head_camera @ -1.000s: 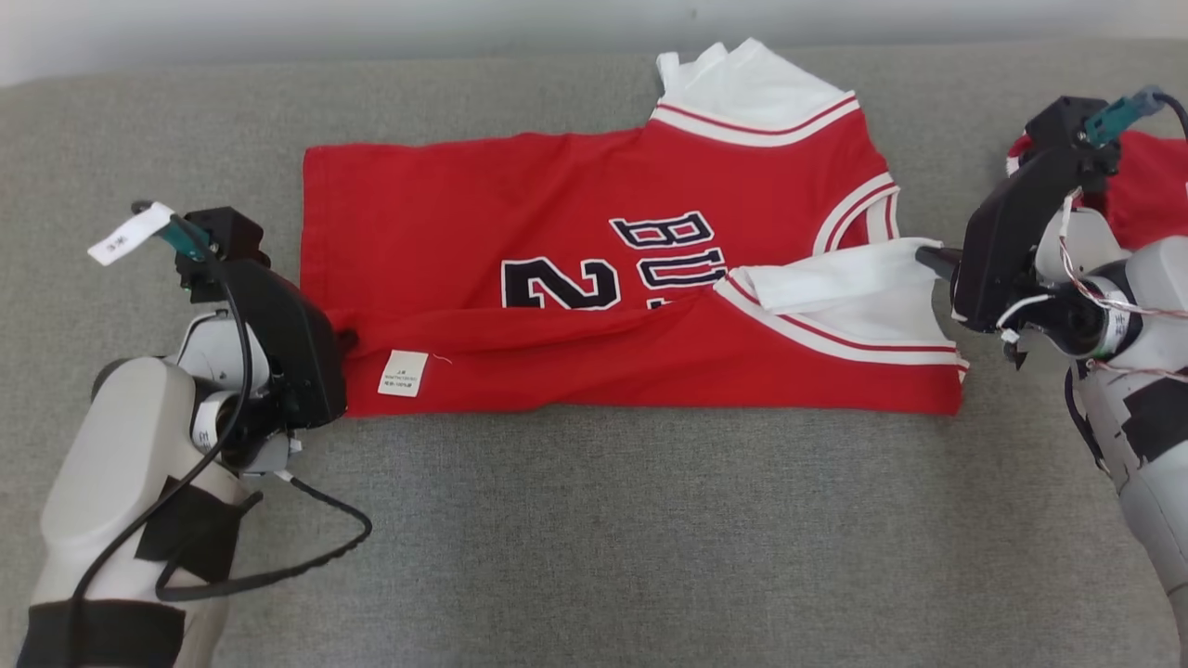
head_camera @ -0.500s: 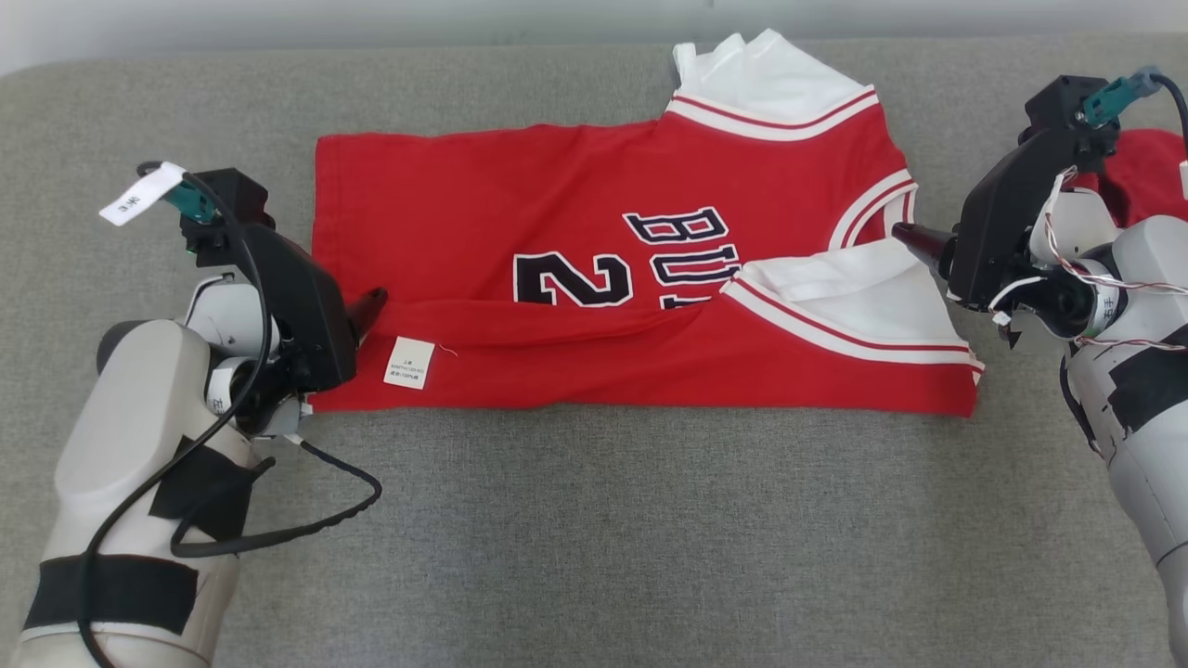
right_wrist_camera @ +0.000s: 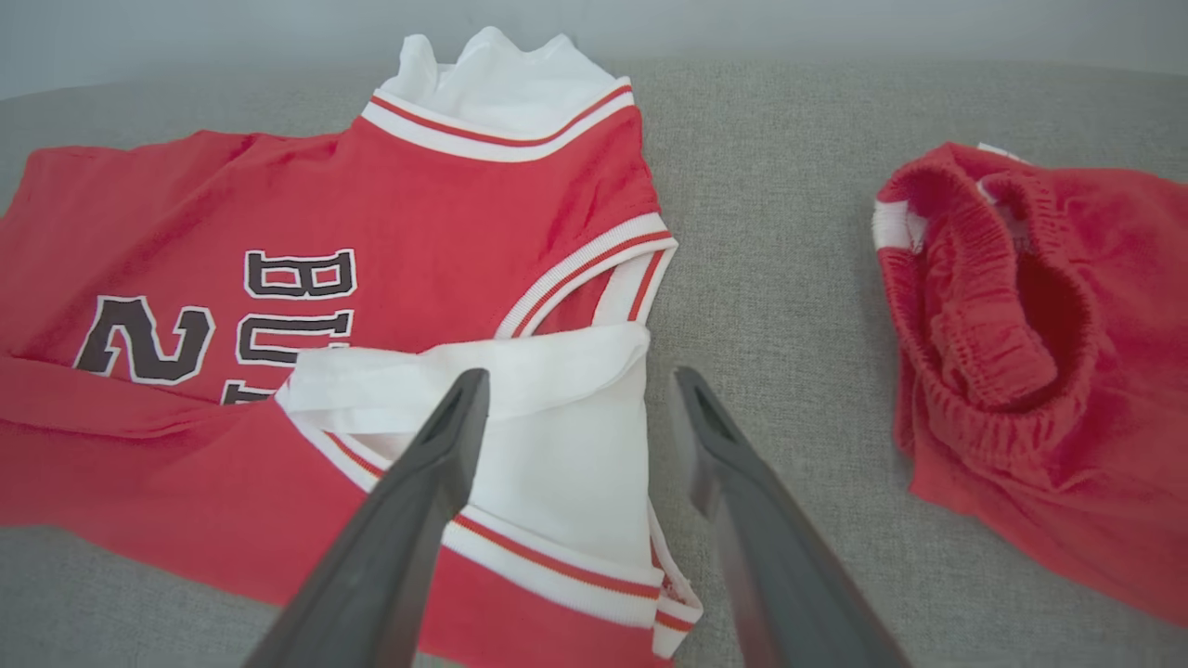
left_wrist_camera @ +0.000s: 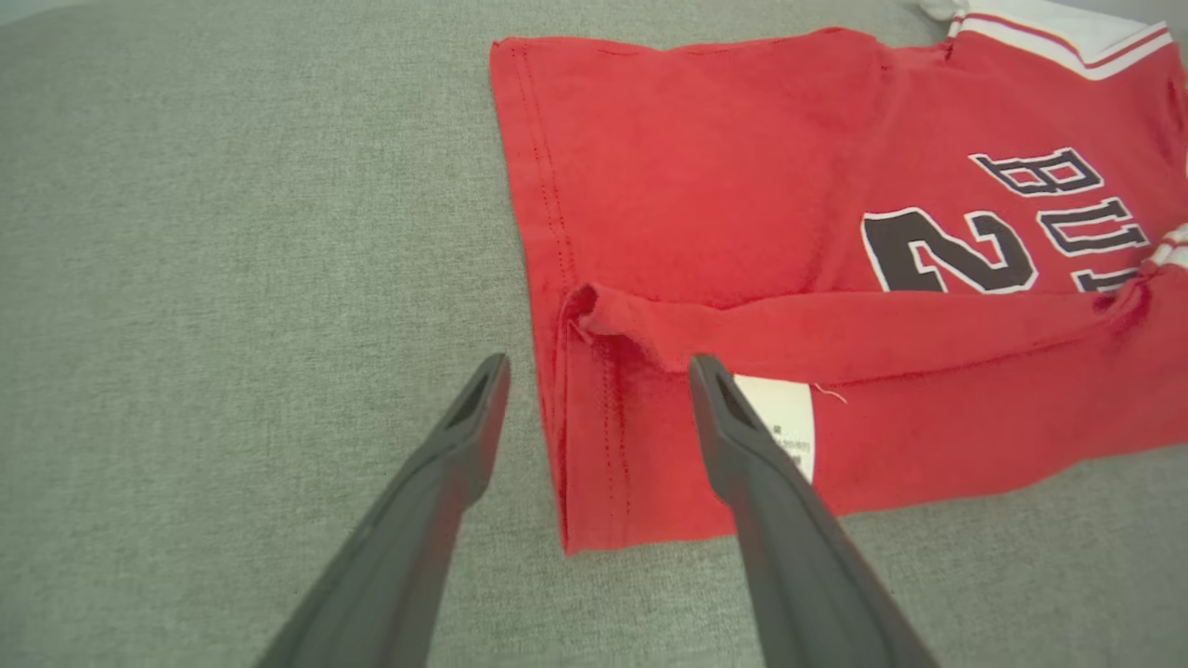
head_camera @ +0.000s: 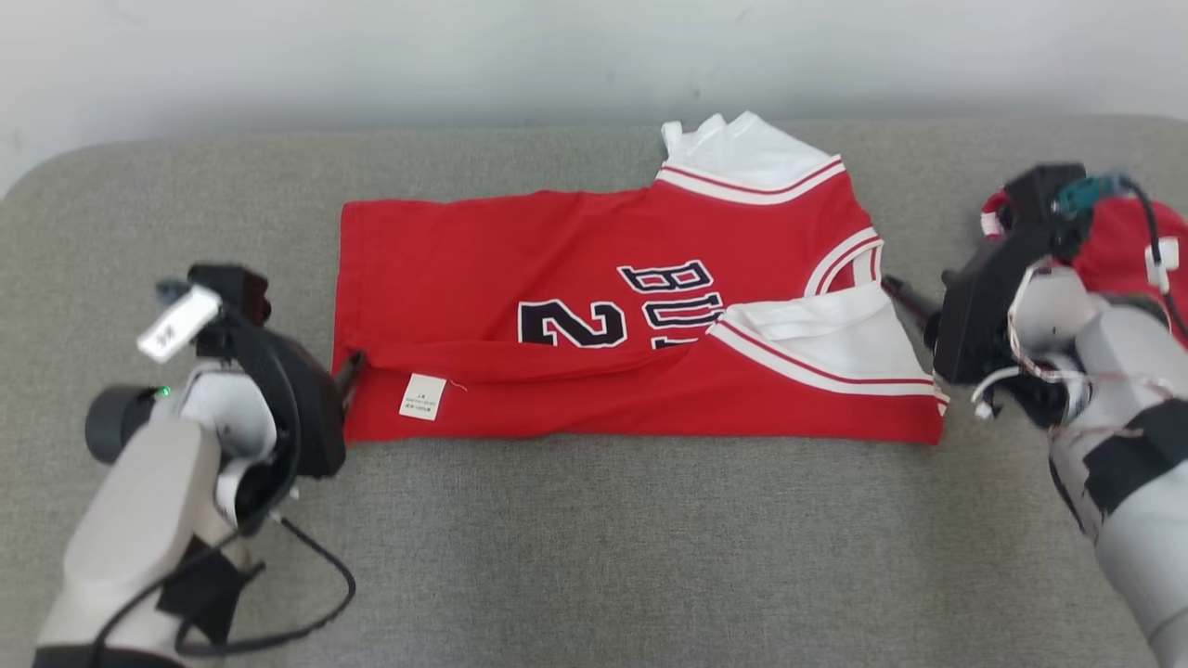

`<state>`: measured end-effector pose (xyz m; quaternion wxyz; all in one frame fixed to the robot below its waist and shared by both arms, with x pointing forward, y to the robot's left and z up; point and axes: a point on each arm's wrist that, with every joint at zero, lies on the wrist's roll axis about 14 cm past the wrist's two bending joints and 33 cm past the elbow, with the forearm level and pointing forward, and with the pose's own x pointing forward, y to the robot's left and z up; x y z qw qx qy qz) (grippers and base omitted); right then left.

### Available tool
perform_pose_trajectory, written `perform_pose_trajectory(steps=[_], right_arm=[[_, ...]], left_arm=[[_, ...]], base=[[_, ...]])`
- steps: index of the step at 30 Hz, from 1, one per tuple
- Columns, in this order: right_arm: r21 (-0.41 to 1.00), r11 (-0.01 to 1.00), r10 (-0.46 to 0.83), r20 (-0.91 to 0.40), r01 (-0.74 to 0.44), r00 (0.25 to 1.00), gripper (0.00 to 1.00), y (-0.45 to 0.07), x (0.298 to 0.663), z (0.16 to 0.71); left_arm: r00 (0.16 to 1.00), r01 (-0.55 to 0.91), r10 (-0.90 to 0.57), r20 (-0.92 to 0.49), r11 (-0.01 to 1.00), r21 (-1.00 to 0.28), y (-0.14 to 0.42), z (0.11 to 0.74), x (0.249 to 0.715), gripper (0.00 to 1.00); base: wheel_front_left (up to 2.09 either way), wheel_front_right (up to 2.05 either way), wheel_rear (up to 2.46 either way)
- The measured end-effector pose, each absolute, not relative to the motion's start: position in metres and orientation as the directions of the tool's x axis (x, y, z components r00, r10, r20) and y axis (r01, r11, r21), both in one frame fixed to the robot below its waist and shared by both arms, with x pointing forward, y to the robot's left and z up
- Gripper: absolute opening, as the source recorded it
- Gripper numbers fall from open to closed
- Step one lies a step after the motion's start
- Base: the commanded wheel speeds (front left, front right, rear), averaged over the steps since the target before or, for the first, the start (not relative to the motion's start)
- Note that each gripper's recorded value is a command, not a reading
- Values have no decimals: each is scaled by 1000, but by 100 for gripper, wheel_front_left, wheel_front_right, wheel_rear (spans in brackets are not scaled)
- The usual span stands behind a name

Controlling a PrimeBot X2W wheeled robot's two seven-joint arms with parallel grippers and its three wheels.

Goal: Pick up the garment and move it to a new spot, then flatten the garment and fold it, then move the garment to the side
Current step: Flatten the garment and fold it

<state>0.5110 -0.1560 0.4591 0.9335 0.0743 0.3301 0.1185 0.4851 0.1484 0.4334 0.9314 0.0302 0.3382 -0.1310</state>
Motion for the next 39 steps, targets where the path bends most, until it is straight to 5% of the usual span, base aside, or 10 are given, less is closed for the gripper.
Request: perform_pose_trajectory(steps=[18,39], right_arm=[[141,975,223,-553,-174,803,100,-185,436,415],[97,973,226,-563,-208,795,100,-171,439,394]], left_arm=[[824,326,-312,-474,944,-54,122,418,426,100],[868,303,-235,-438,949,91,128,411,445,100]], base=[[0,0,0],[0,0,0]])
